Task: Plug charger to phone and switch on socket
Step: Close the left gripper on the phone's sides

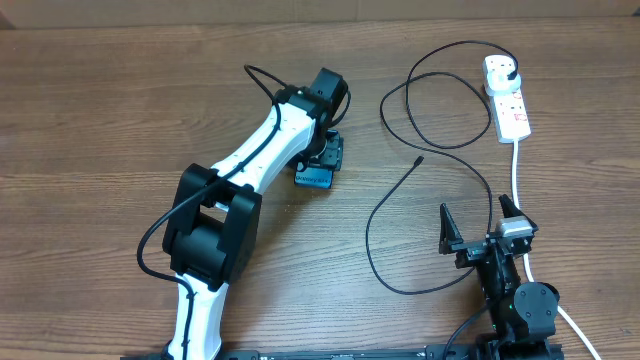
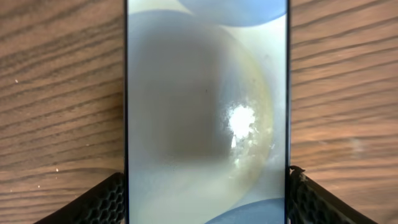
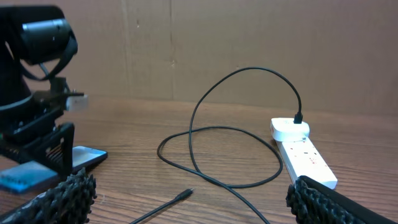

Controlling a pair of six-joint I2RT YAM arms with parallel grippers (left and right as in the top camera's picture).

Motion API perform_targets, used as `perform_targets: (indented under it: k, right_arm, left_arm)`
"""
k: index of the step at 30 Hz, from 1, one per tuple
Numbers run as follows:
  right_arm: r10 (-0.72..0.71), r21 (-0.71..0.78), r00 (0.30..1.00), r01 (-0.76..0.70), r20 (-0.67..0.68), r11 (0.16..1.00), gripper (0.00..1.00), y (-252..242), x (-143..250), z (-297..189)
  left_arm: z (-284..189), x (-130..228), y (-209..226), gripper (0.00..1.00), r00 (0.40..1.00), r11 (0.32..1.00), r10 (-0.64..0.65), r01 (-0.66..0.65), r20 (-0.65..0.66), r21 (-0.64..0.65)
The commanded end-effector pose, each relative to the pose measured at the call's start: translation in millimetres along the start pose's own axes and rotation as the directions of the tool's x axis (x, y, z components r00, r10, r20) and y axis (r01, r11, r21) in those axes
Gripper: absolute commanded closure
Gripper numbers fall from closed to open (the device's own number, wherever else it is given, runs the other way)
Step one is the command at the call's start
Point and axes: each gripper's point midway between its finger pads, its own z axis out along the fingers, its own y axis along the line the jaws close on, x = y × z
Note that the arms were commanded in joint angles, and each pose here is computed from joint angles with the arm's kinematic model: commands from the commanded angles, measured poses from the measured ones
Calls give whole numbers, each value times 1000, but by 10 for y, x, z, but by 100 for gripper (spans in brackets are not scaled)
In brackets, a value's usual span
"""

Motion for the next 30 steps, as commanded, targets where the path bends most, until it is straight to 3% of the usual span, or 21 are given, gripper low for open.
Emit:
perform_targets:
  k: [1, 6, 14, 30]
  right_arm:
    - [6, 5, 1000, -6, -6, 1000, 0, -6, 40, 8]
    - [6, 5, 1000, -6, -6, 1000, 0, -6, 40, 8]
    - [6, 5, 1000, -6, -6, 1000, 0, -6, 39, 8]
    - [6, 5, 1000, -6, -6, 1000, 0, -6, 40, 8]
  left_arm:
    - [-175, -131, -189, 29, 1000, 994, -3, 1, 13, 105]
    - [-220, -157, -194, 29, 1000, 986, -24, 24, -5, 165]
    - [-197, -116, -72, 30, 1000, 989, -12, 15, -27, 147]
    - [371, 327, 155, 30, 995, 1000, 11, -10, -95, 10]
